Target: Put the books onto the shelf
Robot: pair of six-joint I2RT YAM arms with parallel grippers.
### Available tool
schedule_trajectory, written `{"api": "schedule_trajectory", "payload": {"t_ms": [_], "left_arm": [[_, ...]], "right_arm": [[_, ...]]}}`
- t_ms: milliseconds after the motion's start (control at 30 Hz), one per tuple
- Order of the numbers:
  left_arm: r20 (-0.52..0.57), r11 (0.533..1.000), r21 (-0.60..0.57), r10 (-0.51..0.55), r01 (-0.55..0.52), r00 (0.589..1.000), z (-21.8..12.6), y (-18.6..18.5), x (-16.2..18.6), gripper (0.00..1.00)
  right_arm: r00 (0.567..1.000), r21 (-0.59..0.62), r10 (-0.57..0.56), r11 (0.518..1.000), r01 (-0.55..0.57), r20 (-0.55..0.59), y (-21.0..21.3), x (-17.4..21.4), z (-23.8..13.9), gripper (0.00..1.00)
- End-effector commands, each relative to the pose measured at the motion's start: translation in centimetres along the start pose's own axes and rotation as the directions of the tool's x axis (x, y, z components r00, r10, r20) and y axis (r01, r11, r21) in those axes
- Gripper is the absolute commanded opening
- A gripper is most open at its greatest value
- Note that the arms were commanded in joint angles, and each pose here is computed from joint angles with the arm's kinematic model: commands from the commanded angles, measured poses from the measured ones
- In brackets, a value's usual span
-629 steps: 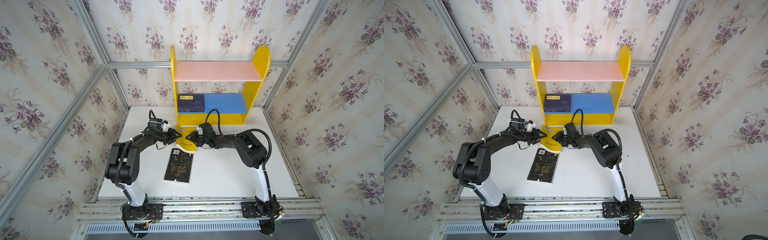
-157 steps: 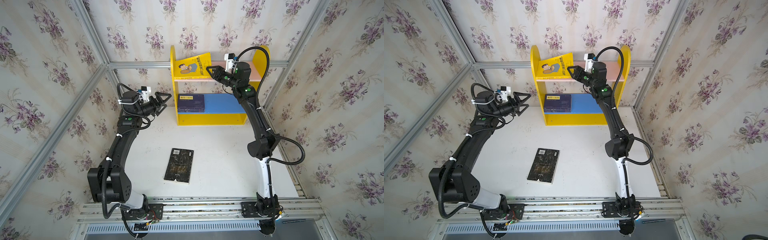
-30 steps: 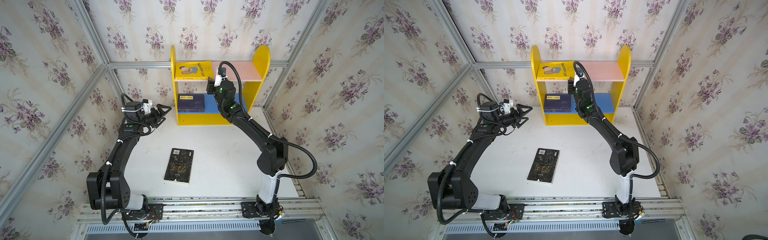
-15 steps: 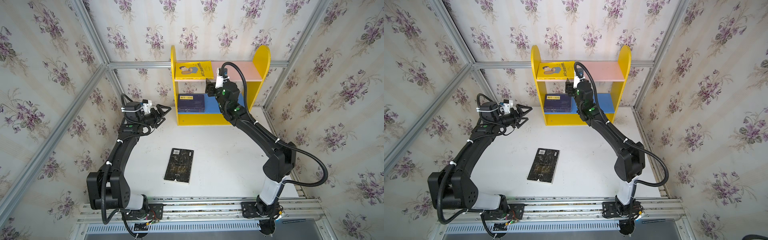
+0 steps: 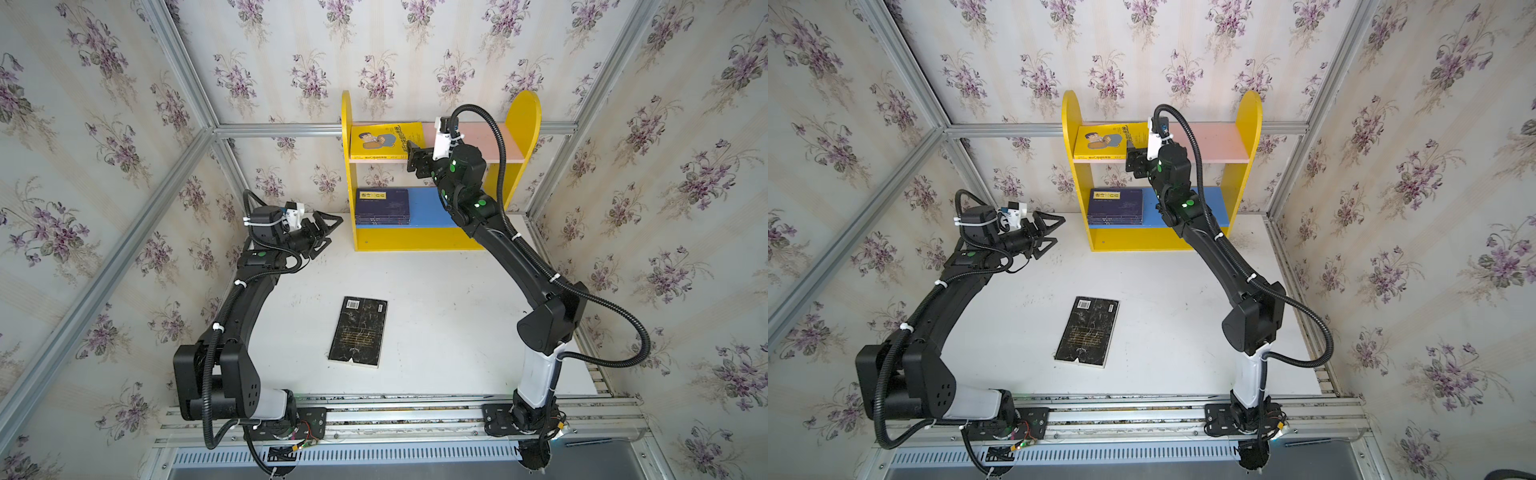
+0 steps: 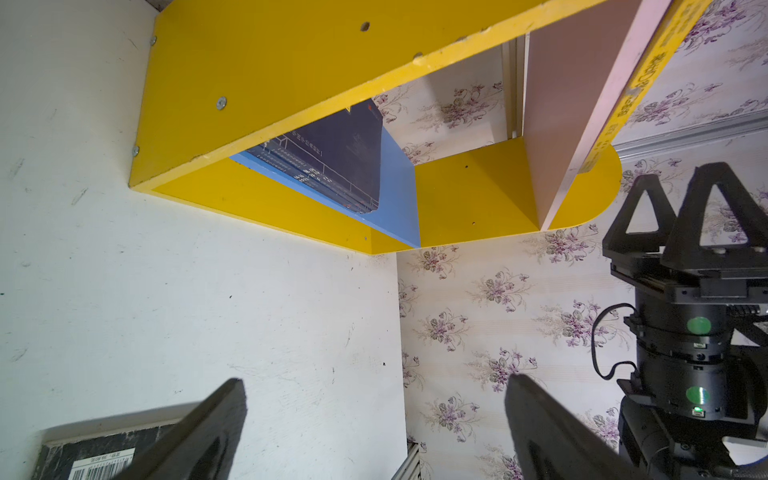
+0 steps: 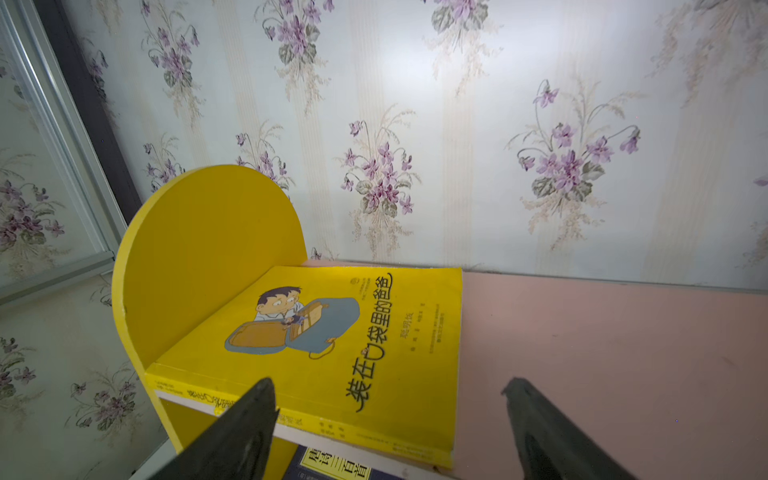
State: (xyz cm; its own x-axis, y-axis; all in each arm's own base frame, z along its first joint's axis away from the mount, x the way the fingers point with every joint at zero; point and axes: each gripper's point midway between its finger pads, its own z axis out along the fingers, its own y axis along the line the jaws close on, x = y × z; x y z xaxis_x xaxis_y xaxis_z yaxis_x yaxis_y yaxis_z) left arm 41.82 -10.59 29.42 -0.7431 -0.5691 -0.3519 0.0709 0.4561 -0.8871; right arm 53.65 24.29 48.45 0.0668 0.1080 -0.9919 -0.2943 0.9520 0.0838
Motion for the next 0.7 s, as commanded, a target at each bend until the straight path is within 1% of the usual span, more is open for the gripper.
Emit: {"api": "schedule_trajectory", "payload": {"t_ms": [0,300,400,500,667], "left_arm": [[0.001,0.999,0.020,0.032,-0.032,0.999,-0.2,-0.6,0.0,0.99],[-0.001,0.999,0.027,0.034,-0.034,0.999,-0.3,-0.7,-0.2,0.99],[-0.004,0.999,0.027,0.033,-0.033,0.999,-0.2,-0.6,-0.2,0.99],[-0.003,0.999,0.027,0.033,-0.032,0.999,-0.3,-0.6,-0.2,0.99],[-0.006,0.999,0.026,0.031,-0.031,1.000,-0.3,-0.5,-0.1,0.99]], "right_arm": [[0.999,0.028,0.035,0.999,-0.035,-0.018,-0.7,-0.3,0.1,0.89],[0.992,0.037,0.076,0.997,-0.072,-0.101,-1.3,1.0,1.0,0.94],[0.987,0.026,0.104,0.995,-0.101,-0.126,-1.5,1.3,1.2,0.96],[0.982,0.021,0.124,0.992,-0.123,-0.142,-1.5,1.4,1.3,1.00],[0.973,0.014,0.154,0.988,-0.154,-0.171,-1.5,1.7,1.4,1.00]]}}
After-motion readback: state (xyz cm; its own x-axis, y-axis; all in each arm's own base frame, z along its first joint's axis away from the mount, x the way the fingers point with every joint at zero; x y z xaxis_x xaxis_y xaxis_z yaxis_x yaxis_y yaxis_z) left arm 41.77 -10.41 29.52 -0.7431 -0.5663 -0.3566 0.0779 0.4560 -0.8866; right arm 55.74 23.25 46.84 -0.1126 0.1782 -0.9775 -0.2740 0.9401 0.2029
